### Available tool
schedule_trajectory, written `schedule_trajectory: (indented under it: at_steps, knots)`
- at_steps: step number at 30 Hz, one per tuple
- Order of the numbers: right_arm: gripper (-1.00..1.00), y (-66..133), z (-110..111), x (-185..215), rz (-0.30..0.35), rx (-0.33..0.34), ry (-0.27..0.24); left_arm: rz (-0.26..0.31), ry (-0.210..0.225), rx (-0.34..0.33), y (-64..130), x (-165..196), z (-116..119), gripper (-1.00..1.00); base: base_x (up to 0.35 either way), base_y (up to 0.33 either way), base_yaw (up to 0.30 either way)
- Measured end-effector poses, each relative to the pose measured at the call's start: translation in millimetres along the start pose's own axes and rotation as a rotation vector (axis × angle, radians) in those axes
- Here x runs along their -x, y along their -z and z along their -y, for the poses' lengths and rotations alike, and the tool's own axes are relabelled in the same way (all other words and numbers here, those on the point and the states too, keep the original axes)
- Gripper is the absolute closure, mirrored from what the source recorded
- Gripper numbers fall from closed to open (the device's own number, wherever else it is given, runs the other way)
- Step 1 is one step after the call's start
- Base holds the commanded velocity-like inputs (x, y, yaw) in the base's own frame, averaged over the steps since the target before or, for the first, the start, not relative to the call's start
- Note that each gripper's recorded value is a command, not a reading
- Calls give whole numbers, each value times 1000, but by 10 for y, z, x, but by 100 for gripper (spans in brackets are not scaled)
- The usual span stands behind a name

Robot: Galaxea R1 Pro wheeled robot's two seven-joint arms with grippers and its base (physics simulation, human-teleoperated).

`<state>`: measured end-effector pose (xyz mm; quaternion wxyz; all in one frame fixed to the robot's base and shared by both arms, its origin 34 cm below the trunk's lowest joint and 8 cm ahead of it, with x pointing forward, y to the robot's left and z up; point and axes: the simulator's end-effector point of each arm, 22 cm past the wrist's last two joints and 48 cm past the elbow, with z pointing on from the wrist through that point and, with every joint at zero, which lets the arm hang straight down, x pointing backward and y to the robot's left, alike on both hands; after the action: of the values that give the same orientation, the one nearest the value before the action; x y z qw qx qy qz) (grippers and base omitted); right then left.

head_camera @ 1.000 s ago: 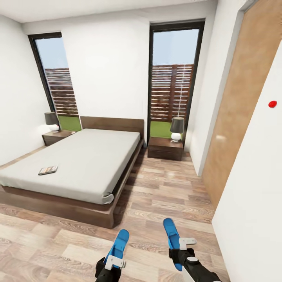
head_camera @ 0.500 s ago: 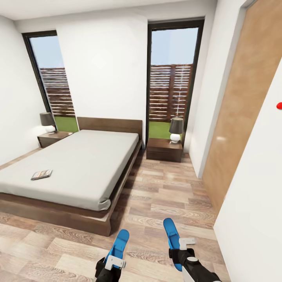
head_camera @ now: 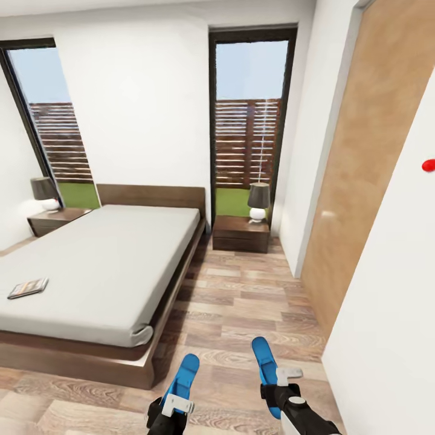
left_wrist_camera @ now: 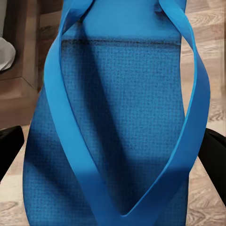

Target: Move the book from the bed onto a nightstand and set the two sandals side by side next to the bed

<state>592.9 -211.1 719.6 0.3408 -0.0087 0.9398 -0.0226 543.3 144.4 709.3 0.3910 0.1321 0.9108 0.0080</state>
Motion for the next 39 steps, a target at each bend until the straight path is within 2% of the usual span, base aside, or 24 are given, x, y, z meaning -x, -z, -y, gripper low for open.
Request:
schedule_trajectory:
  at_steps: [29,39]
  knots:
    - [100,4,-2,-34,-4,0,1,1,-6,-1,1,0,5,100,322,0,-14]
    - [100,5,-11,-32,-3,2,0,1,-7,-2,1,1,8,100,322,0,-113]
